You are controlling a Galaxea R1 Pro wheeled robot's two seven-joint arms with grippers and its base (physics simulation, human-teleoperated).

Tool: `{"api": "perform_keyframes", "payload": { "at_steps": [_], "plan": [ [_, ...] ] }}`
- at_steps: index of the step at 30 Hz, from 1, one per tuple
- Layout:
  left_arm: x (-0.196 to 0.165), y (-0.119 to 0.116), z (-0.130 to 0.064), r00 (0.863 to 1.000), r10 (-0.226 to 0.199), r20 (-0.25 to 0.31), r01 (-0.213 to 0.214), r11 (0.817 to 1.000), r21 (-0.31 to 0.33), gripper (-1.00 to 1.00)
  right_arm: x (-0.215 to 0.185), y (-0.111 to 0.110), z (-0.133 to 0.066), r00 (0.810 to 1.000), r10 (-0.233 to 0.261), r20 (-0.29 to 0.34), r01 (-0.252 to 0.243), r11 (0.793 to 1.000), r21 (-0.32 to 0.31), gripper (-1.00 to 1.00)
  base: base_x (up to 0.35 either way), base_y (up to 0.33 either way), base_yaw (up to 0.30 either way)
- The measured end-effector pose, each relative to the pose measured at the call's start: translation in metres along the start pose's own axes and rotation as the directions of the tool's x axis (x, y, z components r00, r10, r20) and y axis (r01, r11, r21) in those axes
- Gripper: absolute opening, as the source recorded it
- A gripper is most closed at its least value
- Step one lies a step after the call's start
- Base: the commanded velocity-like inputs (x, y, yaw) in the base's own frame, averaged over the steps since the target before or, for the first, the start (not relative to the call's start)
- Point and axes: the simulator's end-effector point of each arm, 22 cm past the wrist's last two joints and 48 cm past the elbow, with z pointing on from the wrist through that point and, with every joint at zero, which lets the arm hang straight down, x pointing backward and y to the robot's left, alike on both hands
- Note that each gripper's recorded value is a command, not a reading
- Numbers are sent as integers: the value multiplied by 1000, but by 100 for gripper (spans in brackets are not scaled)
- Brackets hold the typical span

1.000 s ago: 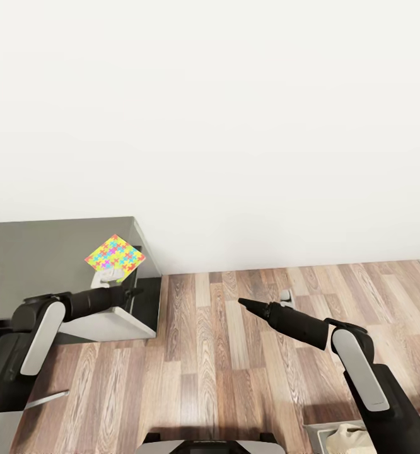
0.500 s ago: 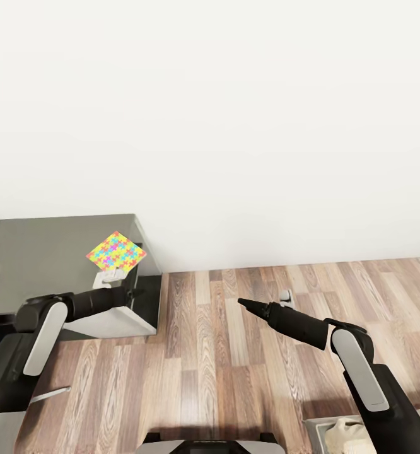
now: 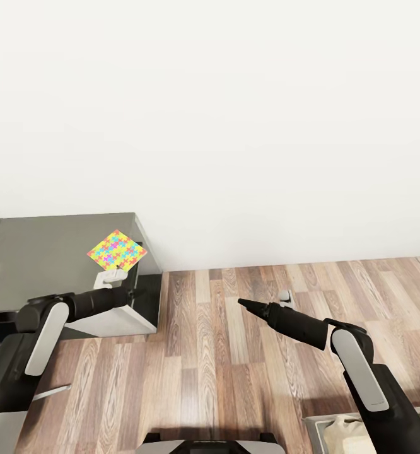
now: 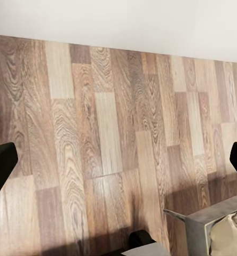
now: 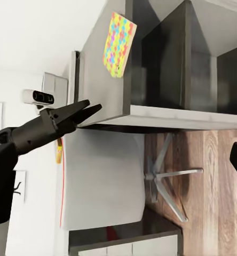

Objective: Put all the toys in the child's room - the three board games (two on the bed and one on the table), the two jigsaw puzzles on the table, and the tennis ball on the table - inside the toy box on the table in the child's room.

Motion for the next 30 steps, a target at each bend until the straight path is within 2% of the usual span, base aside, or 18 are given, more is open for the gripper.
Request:
{"api": "perform_keyframes", "payload": {
  "at_steps": [24,26,30],
  "plan": [
    [-3,-1,-3,1000,-7,7,7,1000,19,100,0,-2,0,1000,7,0,-7,1000,5,100,0,0,0],
    [-3,-2,-3,1000,-8,7,8,1000,26,100,0,-2,0,1000,7,0,-7,1000,5,100,0,0,0],
    [-3,-16,-4,1000,-8,6,7,996,91,100,0,-2,0,1000,8,0,-8,1000,6,100,0,0,0]
  ]
}}
